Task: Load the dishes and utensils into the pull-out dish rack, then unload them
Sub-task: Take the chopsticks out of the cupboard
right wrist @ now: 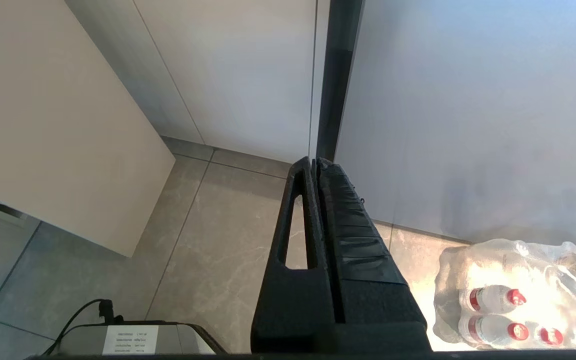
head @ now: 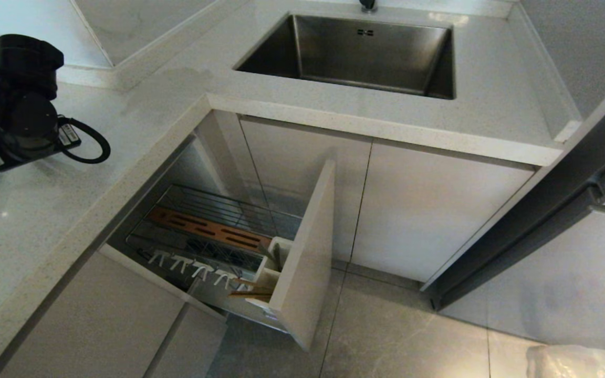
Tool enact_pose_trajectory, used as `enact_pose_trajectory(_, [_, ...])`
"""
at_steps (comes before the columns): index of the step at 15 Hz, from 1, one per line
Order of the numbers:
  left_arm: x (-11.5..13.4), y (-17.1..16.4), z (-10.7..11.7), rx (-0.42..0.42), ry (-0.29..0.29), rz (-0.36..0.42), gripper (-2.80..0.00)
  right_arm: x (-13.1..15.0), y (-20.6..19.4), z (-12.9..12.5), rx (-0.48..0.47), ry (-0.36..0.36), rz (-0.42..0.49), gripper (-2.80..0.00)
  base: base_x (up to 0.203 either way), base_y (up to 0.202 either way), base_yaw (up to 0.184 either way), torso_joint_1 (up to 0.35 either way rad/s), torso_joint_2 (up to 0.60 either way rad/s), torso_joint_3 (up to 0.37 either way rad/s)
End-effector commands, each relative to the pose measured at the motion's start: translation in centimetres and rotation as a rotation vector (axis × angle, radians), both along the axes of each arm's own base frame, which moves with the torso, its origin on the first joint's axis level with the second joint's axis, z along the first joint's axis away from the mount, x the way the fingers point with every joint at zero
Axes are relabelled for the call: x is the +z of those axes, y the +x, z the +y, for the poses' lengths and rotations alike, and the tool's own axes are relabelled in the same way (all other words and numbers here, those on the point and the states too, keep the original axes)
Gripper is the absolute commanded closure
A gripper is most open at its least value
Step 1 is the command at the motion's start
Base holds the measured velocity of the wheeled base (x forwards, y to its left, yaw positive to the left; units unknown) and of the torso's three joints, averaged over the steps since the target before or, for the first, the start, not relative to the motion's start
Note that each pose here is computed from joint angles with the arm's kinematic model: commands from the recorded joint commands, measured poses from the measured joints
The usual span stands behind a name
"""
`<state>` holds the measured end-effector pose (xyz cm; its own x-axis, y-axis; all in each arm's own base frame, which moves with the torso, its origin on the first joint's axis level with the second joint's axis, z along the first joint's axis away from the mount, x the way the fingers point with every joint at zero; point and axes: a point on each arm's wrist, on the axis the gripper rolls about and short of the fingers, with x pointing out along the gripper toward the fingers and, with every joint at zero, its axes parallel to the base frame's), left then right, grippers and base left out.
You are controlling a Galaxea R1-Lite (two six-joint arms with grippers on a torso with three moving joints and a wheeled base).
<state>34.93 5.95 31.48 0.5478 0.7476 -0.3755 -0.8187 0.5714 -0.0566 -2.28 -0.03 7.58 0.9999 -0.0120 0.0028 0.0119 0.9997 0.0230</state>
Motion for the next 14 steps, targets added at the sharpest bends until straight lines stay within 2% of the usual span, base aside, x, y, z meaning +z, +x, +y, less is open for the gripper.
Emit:
enact_pose_trajectory(1, [-0.10, -0.04, 0.05, 0.006, -0.001, 0.008, 0.00, 0.01, 0.01, 0.00, 0.000, 0.000, 0.001, 0.00, 0.000, 0.000, 0.000, 0.000, 0.00, 0.000])
enact_pose_trajectory(10, [-0.31, -0.07, 0.10, 0.006, 0.000, 0.030, 0.00, 0.01, 0.01, 0.00, 0.000, 0.000, 0.001, 0.00, 0.000, 0.000, 0.000, 0.000, 0.00, 0.000])
enact_pose_trajectory(11, [-0.24, -0.12, 0.10, 0.006, 0.001, 0.028, -2.80, 0.01, 0.01, 0.00, 0.000, 0.000, 0.001, 0.00, 0.000, 0.000, 0.000, 0.000, 0.00, 0.000])
enact_pose_trajectory(14, [-0.14, -0.16, 0.09, 0.006, 0.000, 0.022, -2.80, 0.00, 0.00, 0.00, 0.000, 0.000, 0.000, 0.00, 0.000, 0.000, 0.000, 0.000, 0.00, 0.000])
